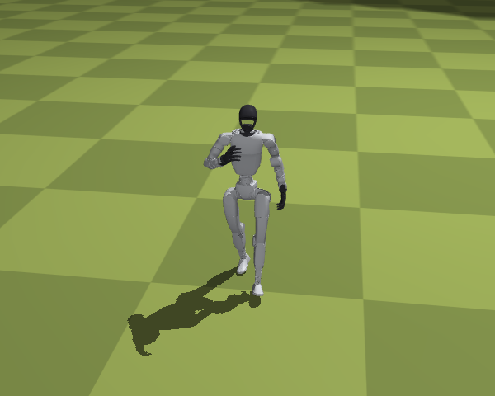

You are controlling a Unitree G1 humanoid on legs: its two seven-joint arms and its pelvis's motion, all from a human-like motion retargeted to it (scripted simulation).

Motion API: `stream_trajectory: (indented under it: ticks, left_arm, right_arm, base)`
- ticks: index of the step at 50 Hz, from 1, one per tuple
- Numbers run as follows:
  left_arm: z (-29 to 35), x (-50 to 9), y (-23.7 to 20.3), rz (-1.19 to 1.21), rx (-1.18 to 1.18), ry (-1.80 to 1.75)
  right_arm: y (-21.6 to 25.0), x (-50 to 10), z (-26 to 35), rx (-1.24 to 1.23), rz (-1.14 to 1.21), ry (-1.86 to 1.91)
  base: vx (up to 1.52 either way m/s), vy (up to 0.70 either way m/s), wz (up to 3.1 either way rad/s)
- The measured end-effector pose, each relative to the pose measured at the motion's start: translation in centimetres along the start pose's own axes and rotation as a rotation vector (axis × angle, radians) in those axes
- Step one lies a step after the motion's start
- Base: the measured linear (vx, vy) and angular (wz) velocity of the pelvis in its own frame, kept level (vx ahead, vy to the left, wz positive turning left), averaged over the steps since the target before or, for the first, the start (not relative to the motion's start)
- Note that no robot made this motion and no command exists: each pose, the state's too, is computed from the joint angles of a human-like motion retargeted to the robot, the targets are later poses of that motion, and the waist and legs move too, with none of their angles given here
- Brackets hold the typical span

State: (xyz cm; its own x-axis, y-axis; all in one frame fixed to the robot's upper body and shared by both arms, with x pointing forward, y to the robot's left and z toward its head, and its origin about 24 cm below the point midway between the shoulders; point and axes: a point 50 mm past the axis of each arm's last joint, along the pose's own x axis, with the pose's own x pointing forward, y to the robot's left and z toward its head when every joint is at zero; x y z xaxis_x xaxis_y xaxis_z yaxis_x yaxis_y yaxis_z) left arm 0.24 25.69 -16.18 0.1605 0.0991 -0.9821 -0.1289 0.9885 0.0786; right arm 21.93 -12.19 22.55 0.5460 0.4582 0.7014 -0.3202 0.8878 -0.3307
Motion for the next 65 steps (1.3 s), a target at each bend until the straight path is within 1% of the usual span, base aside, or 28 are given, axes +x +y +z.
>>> stream_trajectory:
  ticks: [5,10,13,17,22,27,31,35,40,44,47,50,54,59,62,65]
  left_arm:
    - [1.9,-0.1,1.5,0.036,0.026,-0.043]
    - [5.7,0.0,2.5,0.076,0.138,-0.084]
    - [9.2,-0.1,2.8,0.121,0.218,-0.123]
    - [15.5,-0.9,2.3,0.194,0.295,-0.234]
    - [24.7,-3.7,-0.4,0.205,0.331,-0.488]
    - [32.0,-8.1,-4.5,0.114,0.361,-0.78]
    - [35.5,-11.5,-7.4,0.04,0.405,-0.951]
    - [36.8,-13.4,-9.0,0.008,0.46,-1.031]
    - [35.8,-12.1,-8.5,0.047,0.582,-0.975]
    - [33.1,-9.1,-6.6,0.098,0.645,-0.824]
    - [29.8,-6.4,-4.4,0.139,0.637,-0.673]
    - [25.3,-3.8,-1.9,0.175,0.549,-0.509]
    - [18.3,-1.3,1.2,0.219,0.307,-0.31]
    - [9.3,-0.2,3.8,0.25,0.023,-0.117]
    - [4.7,-0.3,4.3,0.235,-0.04,-0.034]
    - [1.2,-0.6,4.1,0.187,-0.025,0.031]
  right_arm:
    - [0.6,-0.4,-0.5,0.058,0.005,0.023]
    - [1.0,-1.1,-0.9,0.109,0.016,0.056]
    - [1.0,-1.4,-1.1,0.113,0.01,0.086]
    - [0.5,-1.7,-1.3,0.103,-0.011,0.118]
    - [0.1,-1.7,-1.3,0.078,-0.02,0.126]
    - [0.0,-1.6,-1.3,0.061,-0.003,0.127]
    - [-0.1,-1.5,-1.3,0.045,0.01,0.139]
    - [-0.2,-1.3,-1.4,-0.002,0.027,0.158]
    - [0.2,-1.2,-1.2,-0.045,0.071,0.142]
    - [0.1,-1.2,-0.9,-0.059,0.083,0.122]
    - [-0.1,-1.3,-0.7,-0.062,0.081,0.111]
    - [-0.3,-1.5,-0.6,-0.062,0.071,0.108]
    - [-0.4,-1.7,-0.7,-0.042,0.038,0.112]
    - [-0.5,-2.0,-0.8,0.004,-0.006,0.119]
    - [-0.6,-1.9,-0.7,0.023,-0.026,0.112]
    - [-0.9,-1.8,-0.5,0.026,-0.034,0.099]
  base:
    - [0.53,0.14,-0.34]
    - [0.51,0.19,-0.08]
    - [0.43,0.18,0.08]
    - [0.38,0.17,0.24]
    - [0.33,0.13,0.5]
    - [0.31,0.06,0.74]
    - [0.32,0.01,0.76]
    - [0.34,-0.02,0.59]
    - [0.37,-0.14,0.27]
    - [0.4,-0.11,0.3]
    - [0.45,-0.11,0.36]
    - [0.48,-0.16,0.27]
    - [0.5,-0.15,0.25]
    - [0.48,-0.2,0.15]
    - [0.41,-0.22,0.18]
    - [0.37,-0.19,0.01]
